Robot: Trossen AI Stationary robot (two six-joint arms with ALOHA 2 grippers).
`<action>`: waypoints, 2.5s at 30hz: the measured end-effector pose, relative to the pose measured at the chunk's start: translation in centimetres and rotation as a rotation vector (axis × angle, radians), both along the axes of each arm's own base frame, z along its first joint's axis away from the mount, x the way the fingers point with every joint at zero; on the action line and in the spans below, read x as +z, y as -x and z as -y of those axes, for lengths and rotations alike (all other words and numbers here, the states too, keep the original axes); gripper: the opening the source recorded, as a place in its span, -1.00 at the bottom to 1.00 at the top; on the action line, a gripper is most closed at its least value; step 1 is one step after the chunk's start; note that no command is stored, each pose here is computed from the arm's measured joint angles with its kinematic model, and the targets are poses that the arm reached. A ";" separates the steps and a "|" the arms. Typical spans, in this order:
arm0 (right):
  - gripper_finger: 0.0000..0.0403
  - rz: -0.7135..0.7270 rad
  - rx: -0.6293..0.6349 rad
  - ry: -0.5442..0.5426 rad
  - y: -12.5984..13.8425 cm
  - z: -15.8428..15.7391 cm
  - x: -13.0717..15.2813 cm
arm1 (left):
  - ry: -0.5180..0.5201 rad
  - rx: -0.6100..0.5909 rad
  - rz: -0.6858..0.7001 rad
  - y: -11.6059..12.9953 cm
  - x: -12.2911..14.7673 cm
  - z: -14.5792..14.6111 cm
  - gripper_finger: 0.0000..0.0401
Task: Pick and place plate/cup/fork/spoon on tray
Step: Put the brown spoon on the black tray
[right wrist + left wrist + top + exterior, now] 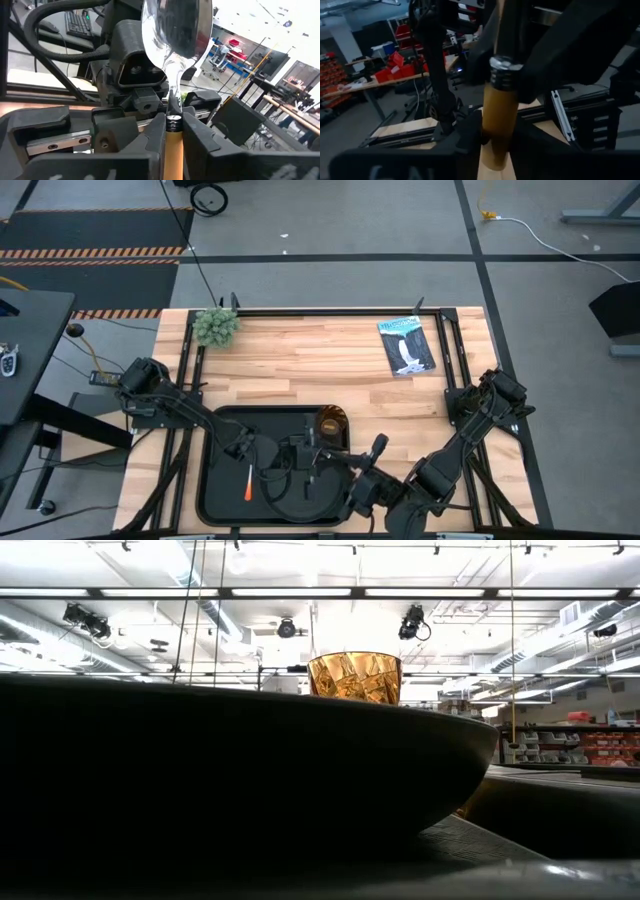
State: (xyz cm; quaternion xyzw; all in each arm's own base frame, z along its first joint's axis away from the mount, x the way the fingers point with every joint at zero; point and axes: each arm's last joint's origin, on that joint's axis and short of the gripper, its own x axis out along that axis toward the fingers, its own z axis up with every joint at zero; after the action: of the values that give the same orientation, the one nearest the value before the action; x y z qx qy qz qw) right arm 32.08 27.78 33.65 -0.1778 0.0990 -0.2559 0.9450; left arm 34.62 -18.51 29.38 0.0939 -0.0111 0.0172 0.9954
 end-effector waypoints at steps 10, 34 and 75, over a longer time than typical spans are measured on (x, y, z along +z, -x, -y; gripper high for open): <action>-0.32 0.014 -0.020 -0.029 0.1 0.1 -0.2 | 0.078 0.055 -0.015 0.1 0.1 -0.5 -0.78; -0.08 -0.218 -0.009 -0.027 4.4 2.9 -1.0 | 0.429 0.183 -0.563 5.6 -6.0 0.7 -0.79; -0.26 -0.562 -0.450 0.130 2.1 16.5 -3.7 | 1.051 0.706 -1.002 20.2 -13.0 3.7 -0.82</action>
State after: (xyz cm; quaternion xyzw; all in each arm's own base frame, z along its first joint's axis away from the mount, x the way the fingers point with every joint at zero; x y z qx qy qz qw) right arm 29.96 11.32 29.91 -0.2748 0.3751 -0.4042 0.7876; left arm 14.37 -22.22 16.39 -0.3920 0.4761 0.2895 0.7320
